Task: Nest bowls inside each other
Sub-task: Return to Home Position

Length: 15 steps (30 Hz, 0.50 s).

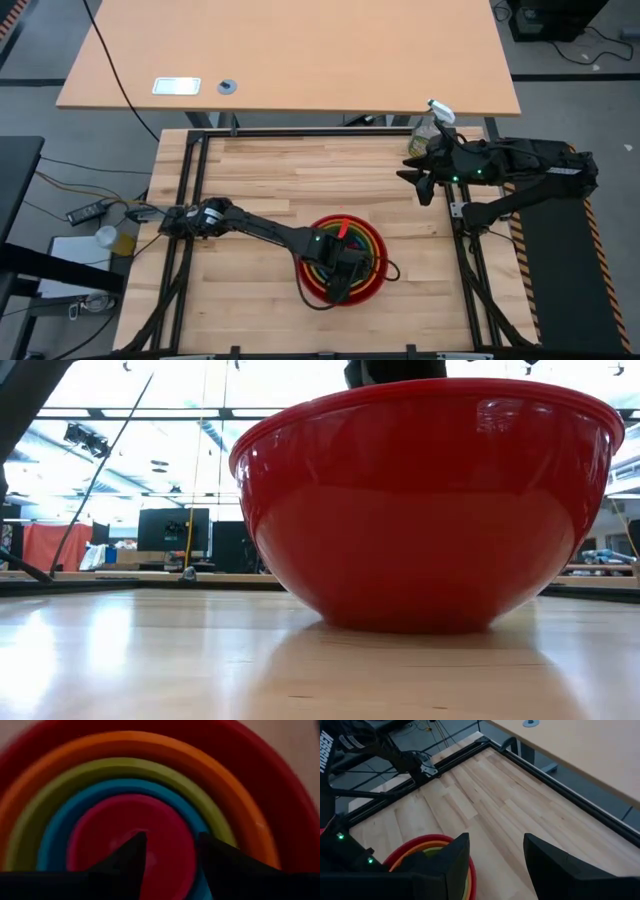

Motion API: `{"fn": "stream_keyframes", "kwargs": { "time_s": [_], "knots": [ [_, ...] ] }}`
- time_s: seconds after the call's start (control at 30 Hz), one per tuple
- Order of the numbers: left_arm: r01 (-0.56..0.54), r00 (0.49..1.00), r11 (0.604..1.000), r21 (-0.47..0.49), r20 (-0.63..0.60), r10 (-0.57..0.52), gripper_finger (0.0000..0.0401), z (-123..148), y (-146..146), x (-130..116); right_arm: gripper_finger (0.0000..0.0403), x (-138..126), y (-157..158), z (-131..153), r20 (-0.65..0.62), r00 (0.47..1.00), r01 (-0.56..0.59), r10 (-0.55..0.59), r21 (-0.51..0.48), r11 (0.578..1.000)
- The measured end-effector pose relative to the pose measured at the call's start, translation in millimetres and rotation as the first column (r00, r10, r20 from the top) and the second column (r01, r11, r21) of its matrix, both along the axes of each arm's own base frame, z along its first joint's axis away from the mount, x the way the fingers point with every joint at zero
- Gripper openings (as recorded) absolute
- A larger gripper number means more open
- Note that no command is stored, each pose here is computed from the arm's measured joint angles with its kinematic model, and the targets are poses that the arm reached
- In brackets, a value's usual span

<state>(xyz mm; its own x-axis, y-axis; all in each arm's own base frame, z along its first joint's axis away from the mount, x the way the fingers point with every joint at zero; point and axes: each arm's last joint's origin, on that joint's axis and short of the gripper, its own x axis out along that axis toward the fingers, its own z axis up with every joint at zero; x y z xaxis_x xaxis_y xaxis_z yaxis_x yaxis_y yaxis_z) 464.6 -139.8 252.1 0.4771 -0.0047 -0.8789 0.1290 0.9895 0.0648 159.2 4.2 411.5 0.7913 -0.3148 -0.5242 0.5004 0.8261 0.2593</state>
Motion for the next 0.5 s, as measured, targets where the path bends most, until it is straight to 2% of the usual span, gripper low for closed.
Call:
{"fn": "stream_keyframes", "kwargs": {
  "time_s": [0.23, 0.43, 0.5],
  "knots": [
    [0.022, 0.999, 0.999, -0.043, -0.033, -0.024, 0.0182, -11, -1, 0, 0.0193, -2, 2, 1, 0.005, 1.000, -0.031, 0.031, 0.016, 0.999],
    [0.061, 0.988, 0.998, -0.027, 0.145, -0.056, 0.0174, 42, 3, -11, 0.0193, -26, 11, 12, 0.078, 0.995, -0.047, 0.054, -0.094, 0.994],
    [0.070, 0.985, 0.997, -0.022, 0.159, -0.066, 0.0166, 47, 8, -11, 0.0193, -33, 13, 13, 0.095, 0.993, -0.051, 0.063, -0.121, 0.991]
  ]
}}
